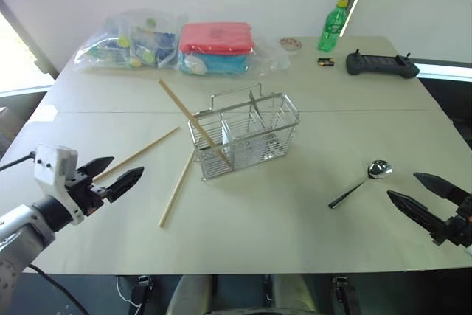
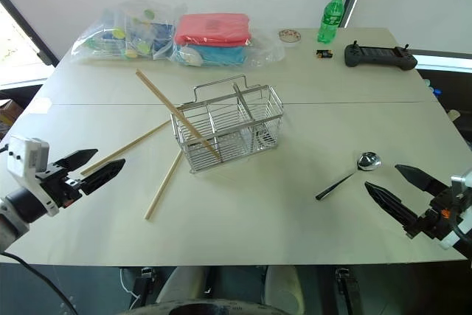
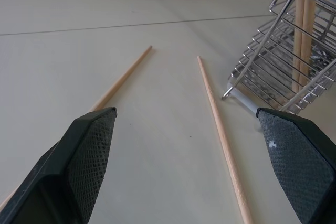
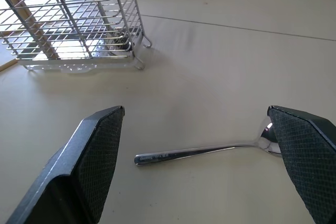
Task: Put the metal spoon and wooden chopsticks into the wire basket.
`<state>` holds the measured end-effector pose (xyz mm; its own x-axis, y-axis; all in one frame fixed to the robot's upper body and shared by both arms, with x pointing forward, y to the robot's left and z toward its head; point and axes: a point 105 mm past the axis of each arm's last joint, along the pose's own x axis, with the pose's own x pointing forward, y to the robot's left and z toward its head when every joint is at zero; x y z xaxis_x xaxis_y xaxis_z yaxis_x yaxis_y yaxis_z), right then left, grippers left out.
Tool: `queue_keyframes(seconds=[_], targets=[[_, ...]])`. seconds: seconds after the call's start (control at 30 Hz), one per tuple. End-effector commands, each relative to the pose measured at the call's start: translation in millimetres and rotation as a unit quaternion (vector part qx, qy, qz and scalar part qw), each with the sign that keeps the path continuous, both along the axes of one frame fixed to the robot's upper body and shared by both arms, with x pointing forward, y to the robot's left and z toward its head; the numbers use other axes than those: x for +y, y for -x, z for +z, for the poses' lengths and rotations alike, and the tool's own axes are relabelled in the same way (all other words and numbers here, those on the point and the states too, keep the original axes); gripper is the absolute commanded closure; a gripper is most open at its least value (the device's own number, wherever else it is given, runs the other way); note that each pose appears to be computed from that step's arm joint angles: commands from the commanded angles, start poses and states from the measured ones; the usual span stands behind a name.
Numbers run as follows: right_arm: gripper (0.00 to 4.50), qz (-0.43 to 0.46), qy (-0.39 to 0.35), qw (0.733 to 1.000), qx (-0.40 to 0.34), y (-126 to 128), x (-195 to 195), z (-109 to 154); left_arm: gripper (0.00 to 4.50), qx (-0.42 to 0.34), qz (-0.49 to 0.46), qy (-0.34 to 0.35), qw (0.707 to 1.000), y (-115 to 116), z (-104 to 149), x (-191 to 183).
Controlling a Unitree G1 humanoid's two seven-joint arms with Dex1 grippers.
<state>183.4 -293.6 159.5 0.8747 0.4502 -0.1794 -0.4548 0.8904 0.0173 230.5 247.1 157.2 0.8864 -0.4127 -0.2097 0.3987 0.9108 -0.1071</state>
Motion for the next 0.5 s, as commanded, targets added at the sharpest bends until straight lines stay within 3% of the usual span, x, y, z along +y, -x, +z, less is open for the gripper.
queue_keyframes(seconds=[0.03,0.5], targets=[[0.04,0.005,0.008,1.0,-0.024,0.6,2.4,10.3,0.0,-0.019,-0.006,-0.017,1.0,0.1,9.7,-0.3],[0.04,0.005,0.007,1.0,-0.02,2.6,3.3,9.7,0.0,-0.017,-0.006,-0.005,1.0,-1.0,12.5,-0.4]])
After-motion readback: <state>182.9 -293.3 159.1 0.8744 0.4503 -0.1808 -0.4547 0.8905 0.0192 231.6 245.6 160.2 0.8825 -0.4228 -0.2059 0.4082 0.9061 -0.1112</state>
